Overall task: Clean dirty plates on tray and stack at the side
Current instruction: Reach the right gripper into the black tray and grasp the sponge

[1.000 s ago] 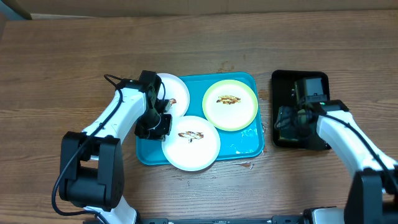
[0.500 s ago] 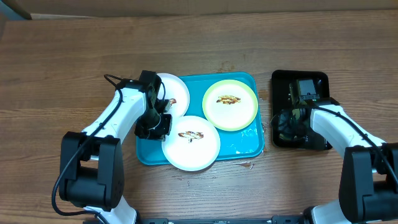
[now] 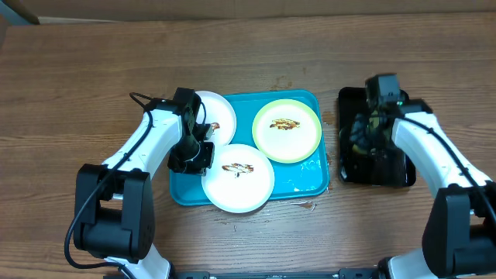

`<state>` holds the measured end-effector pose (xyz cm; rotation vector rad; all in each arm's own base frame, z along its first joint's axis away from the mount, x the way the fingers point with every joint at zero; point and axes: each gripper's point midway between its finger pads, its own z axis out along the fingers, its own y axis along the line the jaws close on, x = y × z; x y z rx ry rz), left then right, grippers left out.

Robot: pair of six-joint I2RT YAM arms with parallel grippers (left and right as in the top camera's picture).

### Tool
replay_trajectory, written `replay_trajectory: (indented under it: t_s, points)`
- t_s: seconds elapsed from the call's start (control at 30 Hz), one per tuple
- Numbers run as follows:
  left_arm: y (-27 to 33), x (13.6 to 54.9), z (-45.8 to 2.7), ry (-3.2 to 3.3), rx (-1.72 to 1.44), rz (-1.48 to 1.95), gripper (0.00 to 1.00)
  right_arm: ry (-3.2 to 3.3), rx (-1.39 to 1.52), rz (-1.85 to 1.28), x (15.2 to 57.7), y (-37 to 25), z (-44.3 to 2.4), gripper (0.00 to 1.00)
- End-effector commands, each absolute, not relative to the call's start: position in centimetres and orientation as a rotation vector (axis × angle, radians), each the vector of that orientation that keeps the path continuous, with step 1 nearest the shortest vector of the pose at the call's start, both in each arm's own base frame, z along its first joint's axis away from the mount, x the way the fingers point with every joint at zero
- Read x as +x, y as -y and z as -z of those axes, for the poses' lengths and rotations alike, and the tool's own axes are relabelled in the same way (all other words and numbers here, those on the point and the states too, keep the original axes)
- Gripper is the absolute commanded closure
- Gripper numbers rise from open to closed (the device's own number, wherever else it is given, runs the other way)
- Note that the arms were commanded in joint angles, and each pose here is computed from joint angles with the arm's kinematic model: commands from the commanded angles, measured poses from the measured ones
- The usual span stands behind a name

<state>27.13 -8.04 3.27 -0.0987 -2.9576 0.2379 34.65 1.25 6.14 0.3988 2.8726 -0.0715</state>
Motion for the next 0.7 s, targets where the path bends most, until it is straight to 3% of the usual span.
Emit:
replay_trajectory:
  t_s: [0.0, 0.27, 0.57, 0.67]
  points:
    - [8.3, 27.9, -4.2, 2.997, -0.135, -0.236, 0.96, -2.83, 0.409, 0.083, 35.2, -0.9, -7.7, 0.96]
    - [8.3, 27.8, -4.2, 2.993, -0.135, -0.235, 0.96, -2.784, 0.395, 0.038, 35.5, -1.3, -5.0, 0.96]
    - [8.3, 27.8, -4.2, 2.992, -0.127, -0.239, 0.96, -2.819, 0.234, -0.22, 34.8, -4.6, -2.7, 0.96]
    - [8.3, 27.8, -4.2, 2.991, -0.127, -0.238, 0.96, -2.828, 0.044, -0.423, 34.2, -7.3, -3.0, 0.96]
